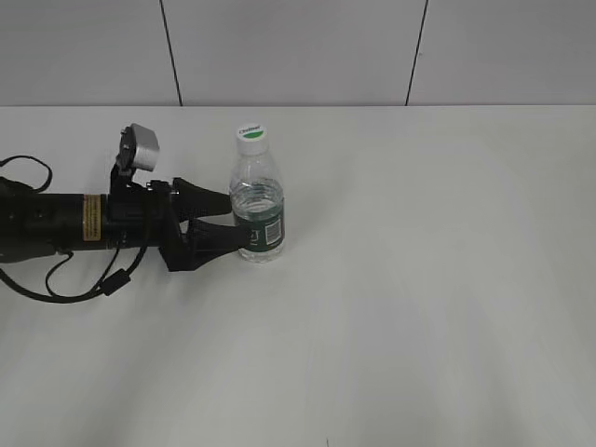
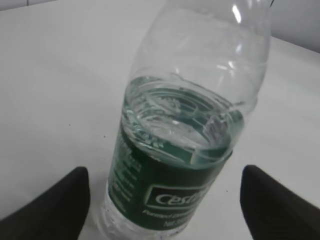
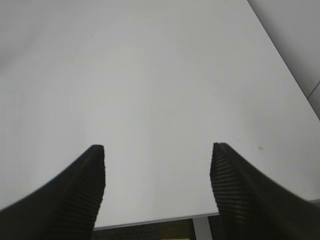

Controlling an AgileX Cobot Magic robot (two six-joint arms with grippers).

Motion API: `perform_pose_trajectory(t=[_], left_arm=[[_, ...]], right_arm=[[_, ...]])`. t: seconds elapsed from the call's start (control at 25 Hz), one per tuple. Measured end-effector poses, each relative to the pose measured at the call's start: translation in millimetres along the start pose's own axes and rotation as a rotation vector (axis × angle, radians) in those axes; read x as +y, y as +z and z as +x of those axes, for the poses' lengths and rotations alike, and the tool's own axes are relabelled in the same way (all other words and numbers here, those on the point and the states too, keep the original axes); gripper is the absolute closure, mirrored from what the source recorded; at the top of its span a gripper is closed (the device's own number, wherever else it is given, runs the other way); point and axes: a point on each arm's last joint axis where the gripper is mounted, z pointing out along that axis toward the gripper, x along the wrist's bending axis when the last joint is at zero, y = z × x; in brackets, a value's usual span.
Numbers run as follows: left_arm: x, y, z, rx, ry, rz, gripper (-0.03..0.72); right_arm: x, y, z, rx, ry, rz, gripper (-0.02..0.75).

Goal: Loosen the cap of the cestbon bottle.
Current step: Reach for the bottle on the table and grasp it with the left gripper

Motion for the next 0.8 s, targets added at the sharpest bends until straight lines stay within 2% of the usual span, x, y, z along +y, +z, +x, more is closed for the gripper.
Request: perform_pose_trajectory(t=[0.56,0.8], left_arm=[[0,6,-0.7,0.018,0.056,0.005,0.125],[12,11,7.5,-0.041,0.109,-0.008,0.125]], right_arm=[[0,0,0,0.000,0.000,0.000,0.234],[0,0,0,0.000,0.000,0.000,0.234]])
